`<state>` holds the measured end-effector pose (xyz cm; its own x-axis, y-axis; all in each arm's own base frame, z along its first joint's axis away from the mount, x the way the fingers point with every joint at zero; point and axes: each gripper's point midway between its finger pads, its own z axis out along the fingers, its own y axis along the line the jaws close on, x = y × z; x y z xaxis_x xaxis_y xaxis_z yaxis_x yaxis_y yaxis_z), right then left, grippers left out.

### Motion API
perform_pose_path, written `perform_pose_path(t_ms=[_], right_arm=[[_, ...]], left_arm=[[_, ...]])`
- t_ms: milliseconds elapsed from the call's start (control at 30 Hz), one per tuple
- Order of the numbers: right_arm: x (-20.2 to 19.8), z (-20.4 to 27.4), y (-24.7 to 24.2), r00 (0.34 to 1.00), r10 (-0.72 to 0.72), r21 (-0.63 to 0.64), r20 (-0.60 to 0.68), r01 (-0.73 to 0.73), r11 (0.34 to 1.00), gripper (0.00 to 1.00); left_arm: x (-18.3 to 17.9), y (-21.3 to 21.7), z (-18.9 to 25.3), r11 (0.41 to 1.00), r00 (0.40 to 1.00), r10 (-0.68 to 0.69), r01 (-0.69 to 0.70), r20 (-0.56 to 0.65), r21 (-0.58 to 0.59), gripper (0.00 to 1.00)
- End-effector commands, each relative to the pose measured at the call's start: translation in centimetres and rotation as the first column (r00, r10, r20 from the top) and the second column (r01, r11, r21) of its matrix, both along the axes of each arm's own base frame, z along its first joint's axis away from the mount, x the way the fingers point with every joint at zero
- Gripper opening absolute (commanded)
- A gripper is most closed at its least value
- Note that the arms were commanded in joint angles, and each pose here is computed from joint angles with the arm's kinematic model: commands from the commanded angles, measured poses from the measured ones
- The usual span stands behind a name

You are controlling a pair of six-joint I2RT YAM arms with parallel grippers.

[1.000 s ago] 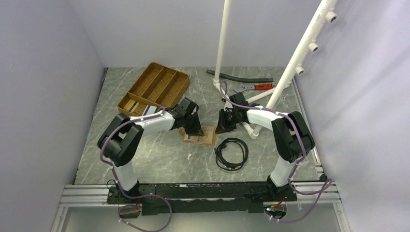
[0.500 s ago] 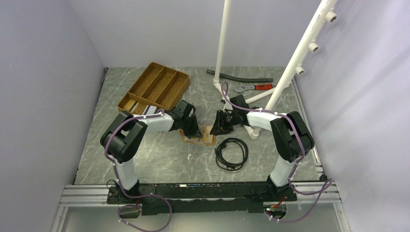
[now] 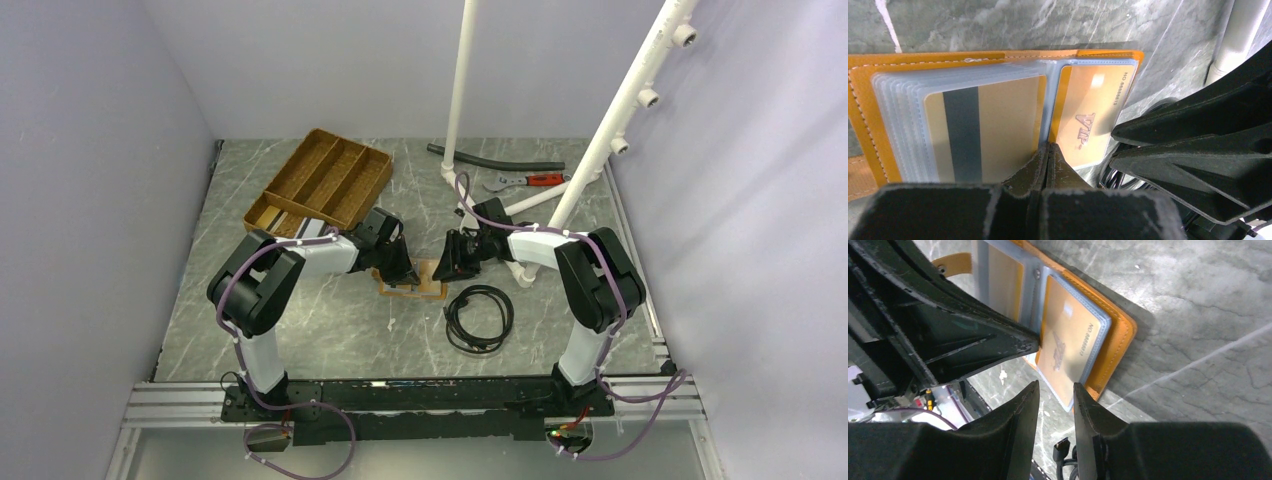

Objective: Put the credit cards into the card holder
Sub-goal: Turn over the card slot in the card holder.

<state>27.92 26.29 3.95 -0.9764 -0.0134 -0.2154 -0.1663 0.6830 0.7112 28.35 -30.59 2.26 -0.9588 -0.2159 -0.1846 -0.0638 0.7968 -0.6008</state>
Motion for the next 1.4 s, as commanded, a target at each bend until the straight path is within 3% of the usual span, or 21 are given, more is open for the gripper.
perform_pose_path(t_ms=[0,267,900,1367], right_arm=[[0.9,0.2,-0.7,0.998,-0.012,-0.060,0.057,0.015,0.998,0.34],[0.7,0.3,-0.6,0.998,-0.010,-0.057,0.058,0.013,0.998,0.34],[0.5,1.0,0.4,0.998,0.010,-0.018,0.059,-0.009,1.000,0.21],[0.1,2.9,2.0,0.993,0.057,-0.008,0.101,-0.056,0.998,0.25]], left_arm=[[-1.2,1.6,-2.9,0.996,0.999,0.010,-0.006,-0.043,0.088,0.00],[-1.3,1.6,-3.2,0.996,0.999,0.012,-0.008,-0.049,0.083,0.00],[-1.3,1.6,-3.4,0.996,0.999,0.011,-0.006,-0.051,0.085,0.00],[-1.2,1.3,-3.0,0.997,0.999,0.003,0.000,-0.043,0.073,0.00]])
